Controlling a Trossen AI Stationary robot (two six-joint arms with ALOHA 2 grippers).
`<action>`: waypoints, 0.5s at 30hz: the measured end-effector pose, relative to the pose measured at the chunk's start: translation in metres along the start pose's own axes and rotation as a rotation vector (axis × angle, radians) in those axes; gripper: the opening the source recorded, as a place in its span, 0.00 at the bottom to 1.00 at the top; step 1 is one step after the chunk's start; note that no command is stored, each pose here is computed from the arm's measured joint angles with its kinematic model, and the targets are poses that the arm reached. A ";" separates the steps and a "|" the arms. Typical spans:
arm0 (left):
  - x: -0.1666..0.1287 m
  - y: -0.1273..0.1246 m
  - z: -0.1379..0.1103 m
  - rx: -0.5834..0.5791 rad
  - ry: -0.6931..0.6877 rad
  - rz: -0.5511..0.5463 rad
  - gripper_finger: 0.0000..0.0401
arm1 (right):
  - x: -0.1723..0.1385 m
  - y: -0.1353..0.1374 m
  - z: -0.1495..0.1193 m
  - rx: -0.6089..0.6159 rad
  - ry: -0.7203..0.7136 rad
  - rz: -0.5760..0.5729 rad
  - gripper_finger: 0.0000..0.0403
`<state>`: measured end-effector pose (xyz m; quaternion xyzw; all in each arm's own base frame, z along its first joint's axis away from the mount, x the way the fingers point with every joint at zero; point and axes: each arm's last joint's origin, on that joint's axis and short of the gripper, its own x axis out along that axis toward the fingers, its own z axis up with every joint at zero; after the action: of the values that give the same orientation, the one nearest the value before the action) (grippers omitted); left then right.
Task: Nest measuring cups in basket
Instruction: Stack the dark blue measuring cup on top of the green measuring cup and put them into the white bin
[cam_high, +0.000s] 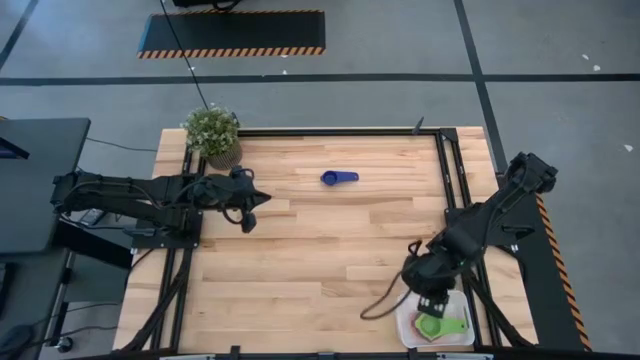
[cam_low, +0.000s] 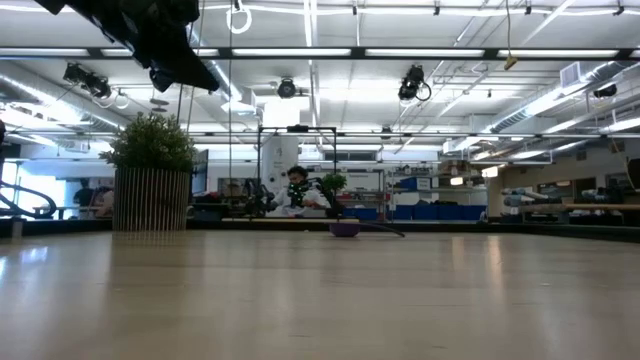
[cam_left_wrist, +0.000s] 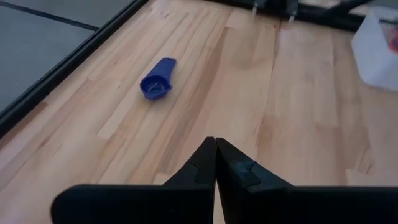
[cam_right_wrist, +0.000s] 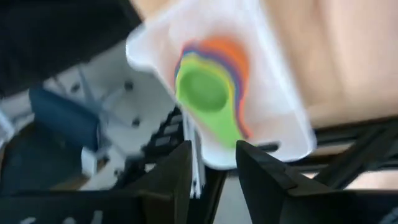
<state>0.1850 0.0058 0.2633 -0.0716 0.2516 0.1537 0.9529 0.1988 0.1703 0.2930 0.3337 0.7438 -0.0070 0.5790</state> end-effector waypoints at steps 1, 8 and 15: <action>0.000 0.000 0.001 -0.011 -0.007 -0.001 0.03 | -0.008 0.001 0.002 0.003 -0.041 -0.007 0.32; 0.000 -0.002 0.003 -0.057 -0.018 -0.047 0.03 | -0.052 -0.003 0.031 -0.015 -0.376 -0.041 0.32; 0.000 -0.003 0.003 -0.191 -0.011 -0.071 0.03 | -0.077 -0.019 0.071 -0.057 -0.612 -0.091 0.32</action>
<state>0.1870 0.0040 0.2658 -0.1703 0.2280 0.1434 0.9479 0.2584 0.0891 0.3291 0.2659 0.5488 -0.1121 0.7845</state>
